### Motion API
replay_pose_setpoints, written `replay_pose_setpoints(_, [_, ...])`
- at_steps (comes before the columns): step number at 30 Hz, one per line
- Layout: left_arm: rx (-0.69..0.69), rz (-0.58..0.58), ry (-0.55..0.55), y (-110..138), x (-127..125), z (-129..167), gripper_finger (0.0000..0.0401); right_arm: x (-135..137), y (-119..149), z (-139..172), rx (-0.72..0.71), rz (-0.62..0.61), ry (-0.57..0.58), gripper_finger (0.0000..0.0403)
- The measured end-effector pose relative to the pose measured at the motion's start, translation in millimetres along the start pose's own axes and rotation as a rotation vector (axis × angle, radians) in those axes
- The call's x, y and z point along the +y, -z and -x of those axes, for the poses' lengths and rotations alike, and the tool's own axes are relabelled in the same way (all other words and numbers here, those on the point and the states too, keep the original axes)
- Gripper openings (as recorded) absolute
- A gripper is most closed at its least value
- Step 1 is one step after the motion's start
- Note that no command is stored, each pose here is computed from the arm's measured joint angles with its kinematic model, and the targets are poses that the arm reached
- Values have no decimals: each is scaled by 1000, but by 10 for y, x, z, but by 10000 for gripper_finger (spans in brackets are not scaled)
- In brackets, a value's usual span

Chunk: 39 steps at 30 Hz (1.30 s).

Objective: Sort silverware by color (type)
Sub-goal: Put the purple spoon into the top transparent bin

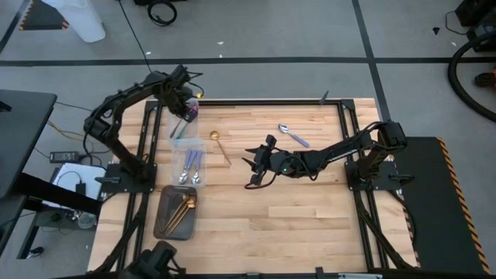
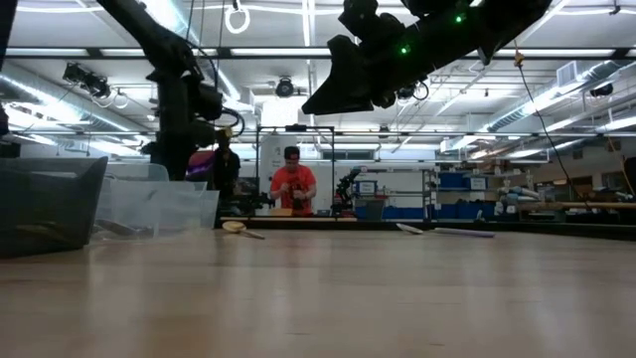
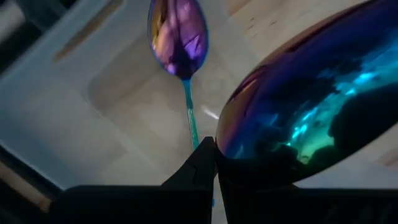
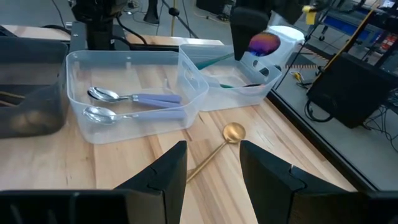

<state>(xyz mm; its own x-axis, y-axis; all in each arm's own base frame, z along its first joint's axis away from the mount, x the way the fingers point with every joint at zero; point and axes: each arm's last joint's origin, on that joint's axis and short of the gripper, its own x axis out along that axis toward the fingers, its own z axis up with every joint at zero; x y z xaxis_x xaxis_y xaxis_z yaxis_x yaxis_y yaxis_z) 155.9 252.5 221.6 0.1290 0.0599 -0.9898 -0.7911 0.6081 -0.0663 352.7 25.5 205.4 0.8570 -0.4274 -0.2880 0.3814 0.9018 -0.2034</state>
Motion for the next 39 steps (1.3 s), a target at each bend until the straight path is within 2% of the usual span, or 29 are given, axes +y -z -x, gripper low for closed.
replay_pose_setpoints(3, [50, 51, 34, -12, 86, -115, 17, 0, 0, 0, 0, 0, 0, 158])
replay_pose_setpoints(8, [127, 70, 39, -31, 139, -298, 17, 2, 1, 1, 1, 1, -3, 158])
replay_pose_setpoints(15, [130, 69, 37, -88, 157, -427, 20, 2, 1, 1, 1, 1, -4, 158])
replay_pose_setpoints(22, [127, 81, -44, -96, 181, -428, 52, 3, 2, 1, 2, 2, -5, 158])
replay_pose_setpoints(30, [169, 80, -46, -59, 176, -417, 94, 8, 2, 1, 2, 2, -24, 158])
replay_pose_setpoints(34, [217, 54, -42, -77, 168, -274, 108, 7, 2, 0, 1, 2, -24, 158])
replay_pose_setpoints(39, [164, 43, -56, -194, 148, -121, 112, 8, 2, 1, 1, 2, -25, 158])
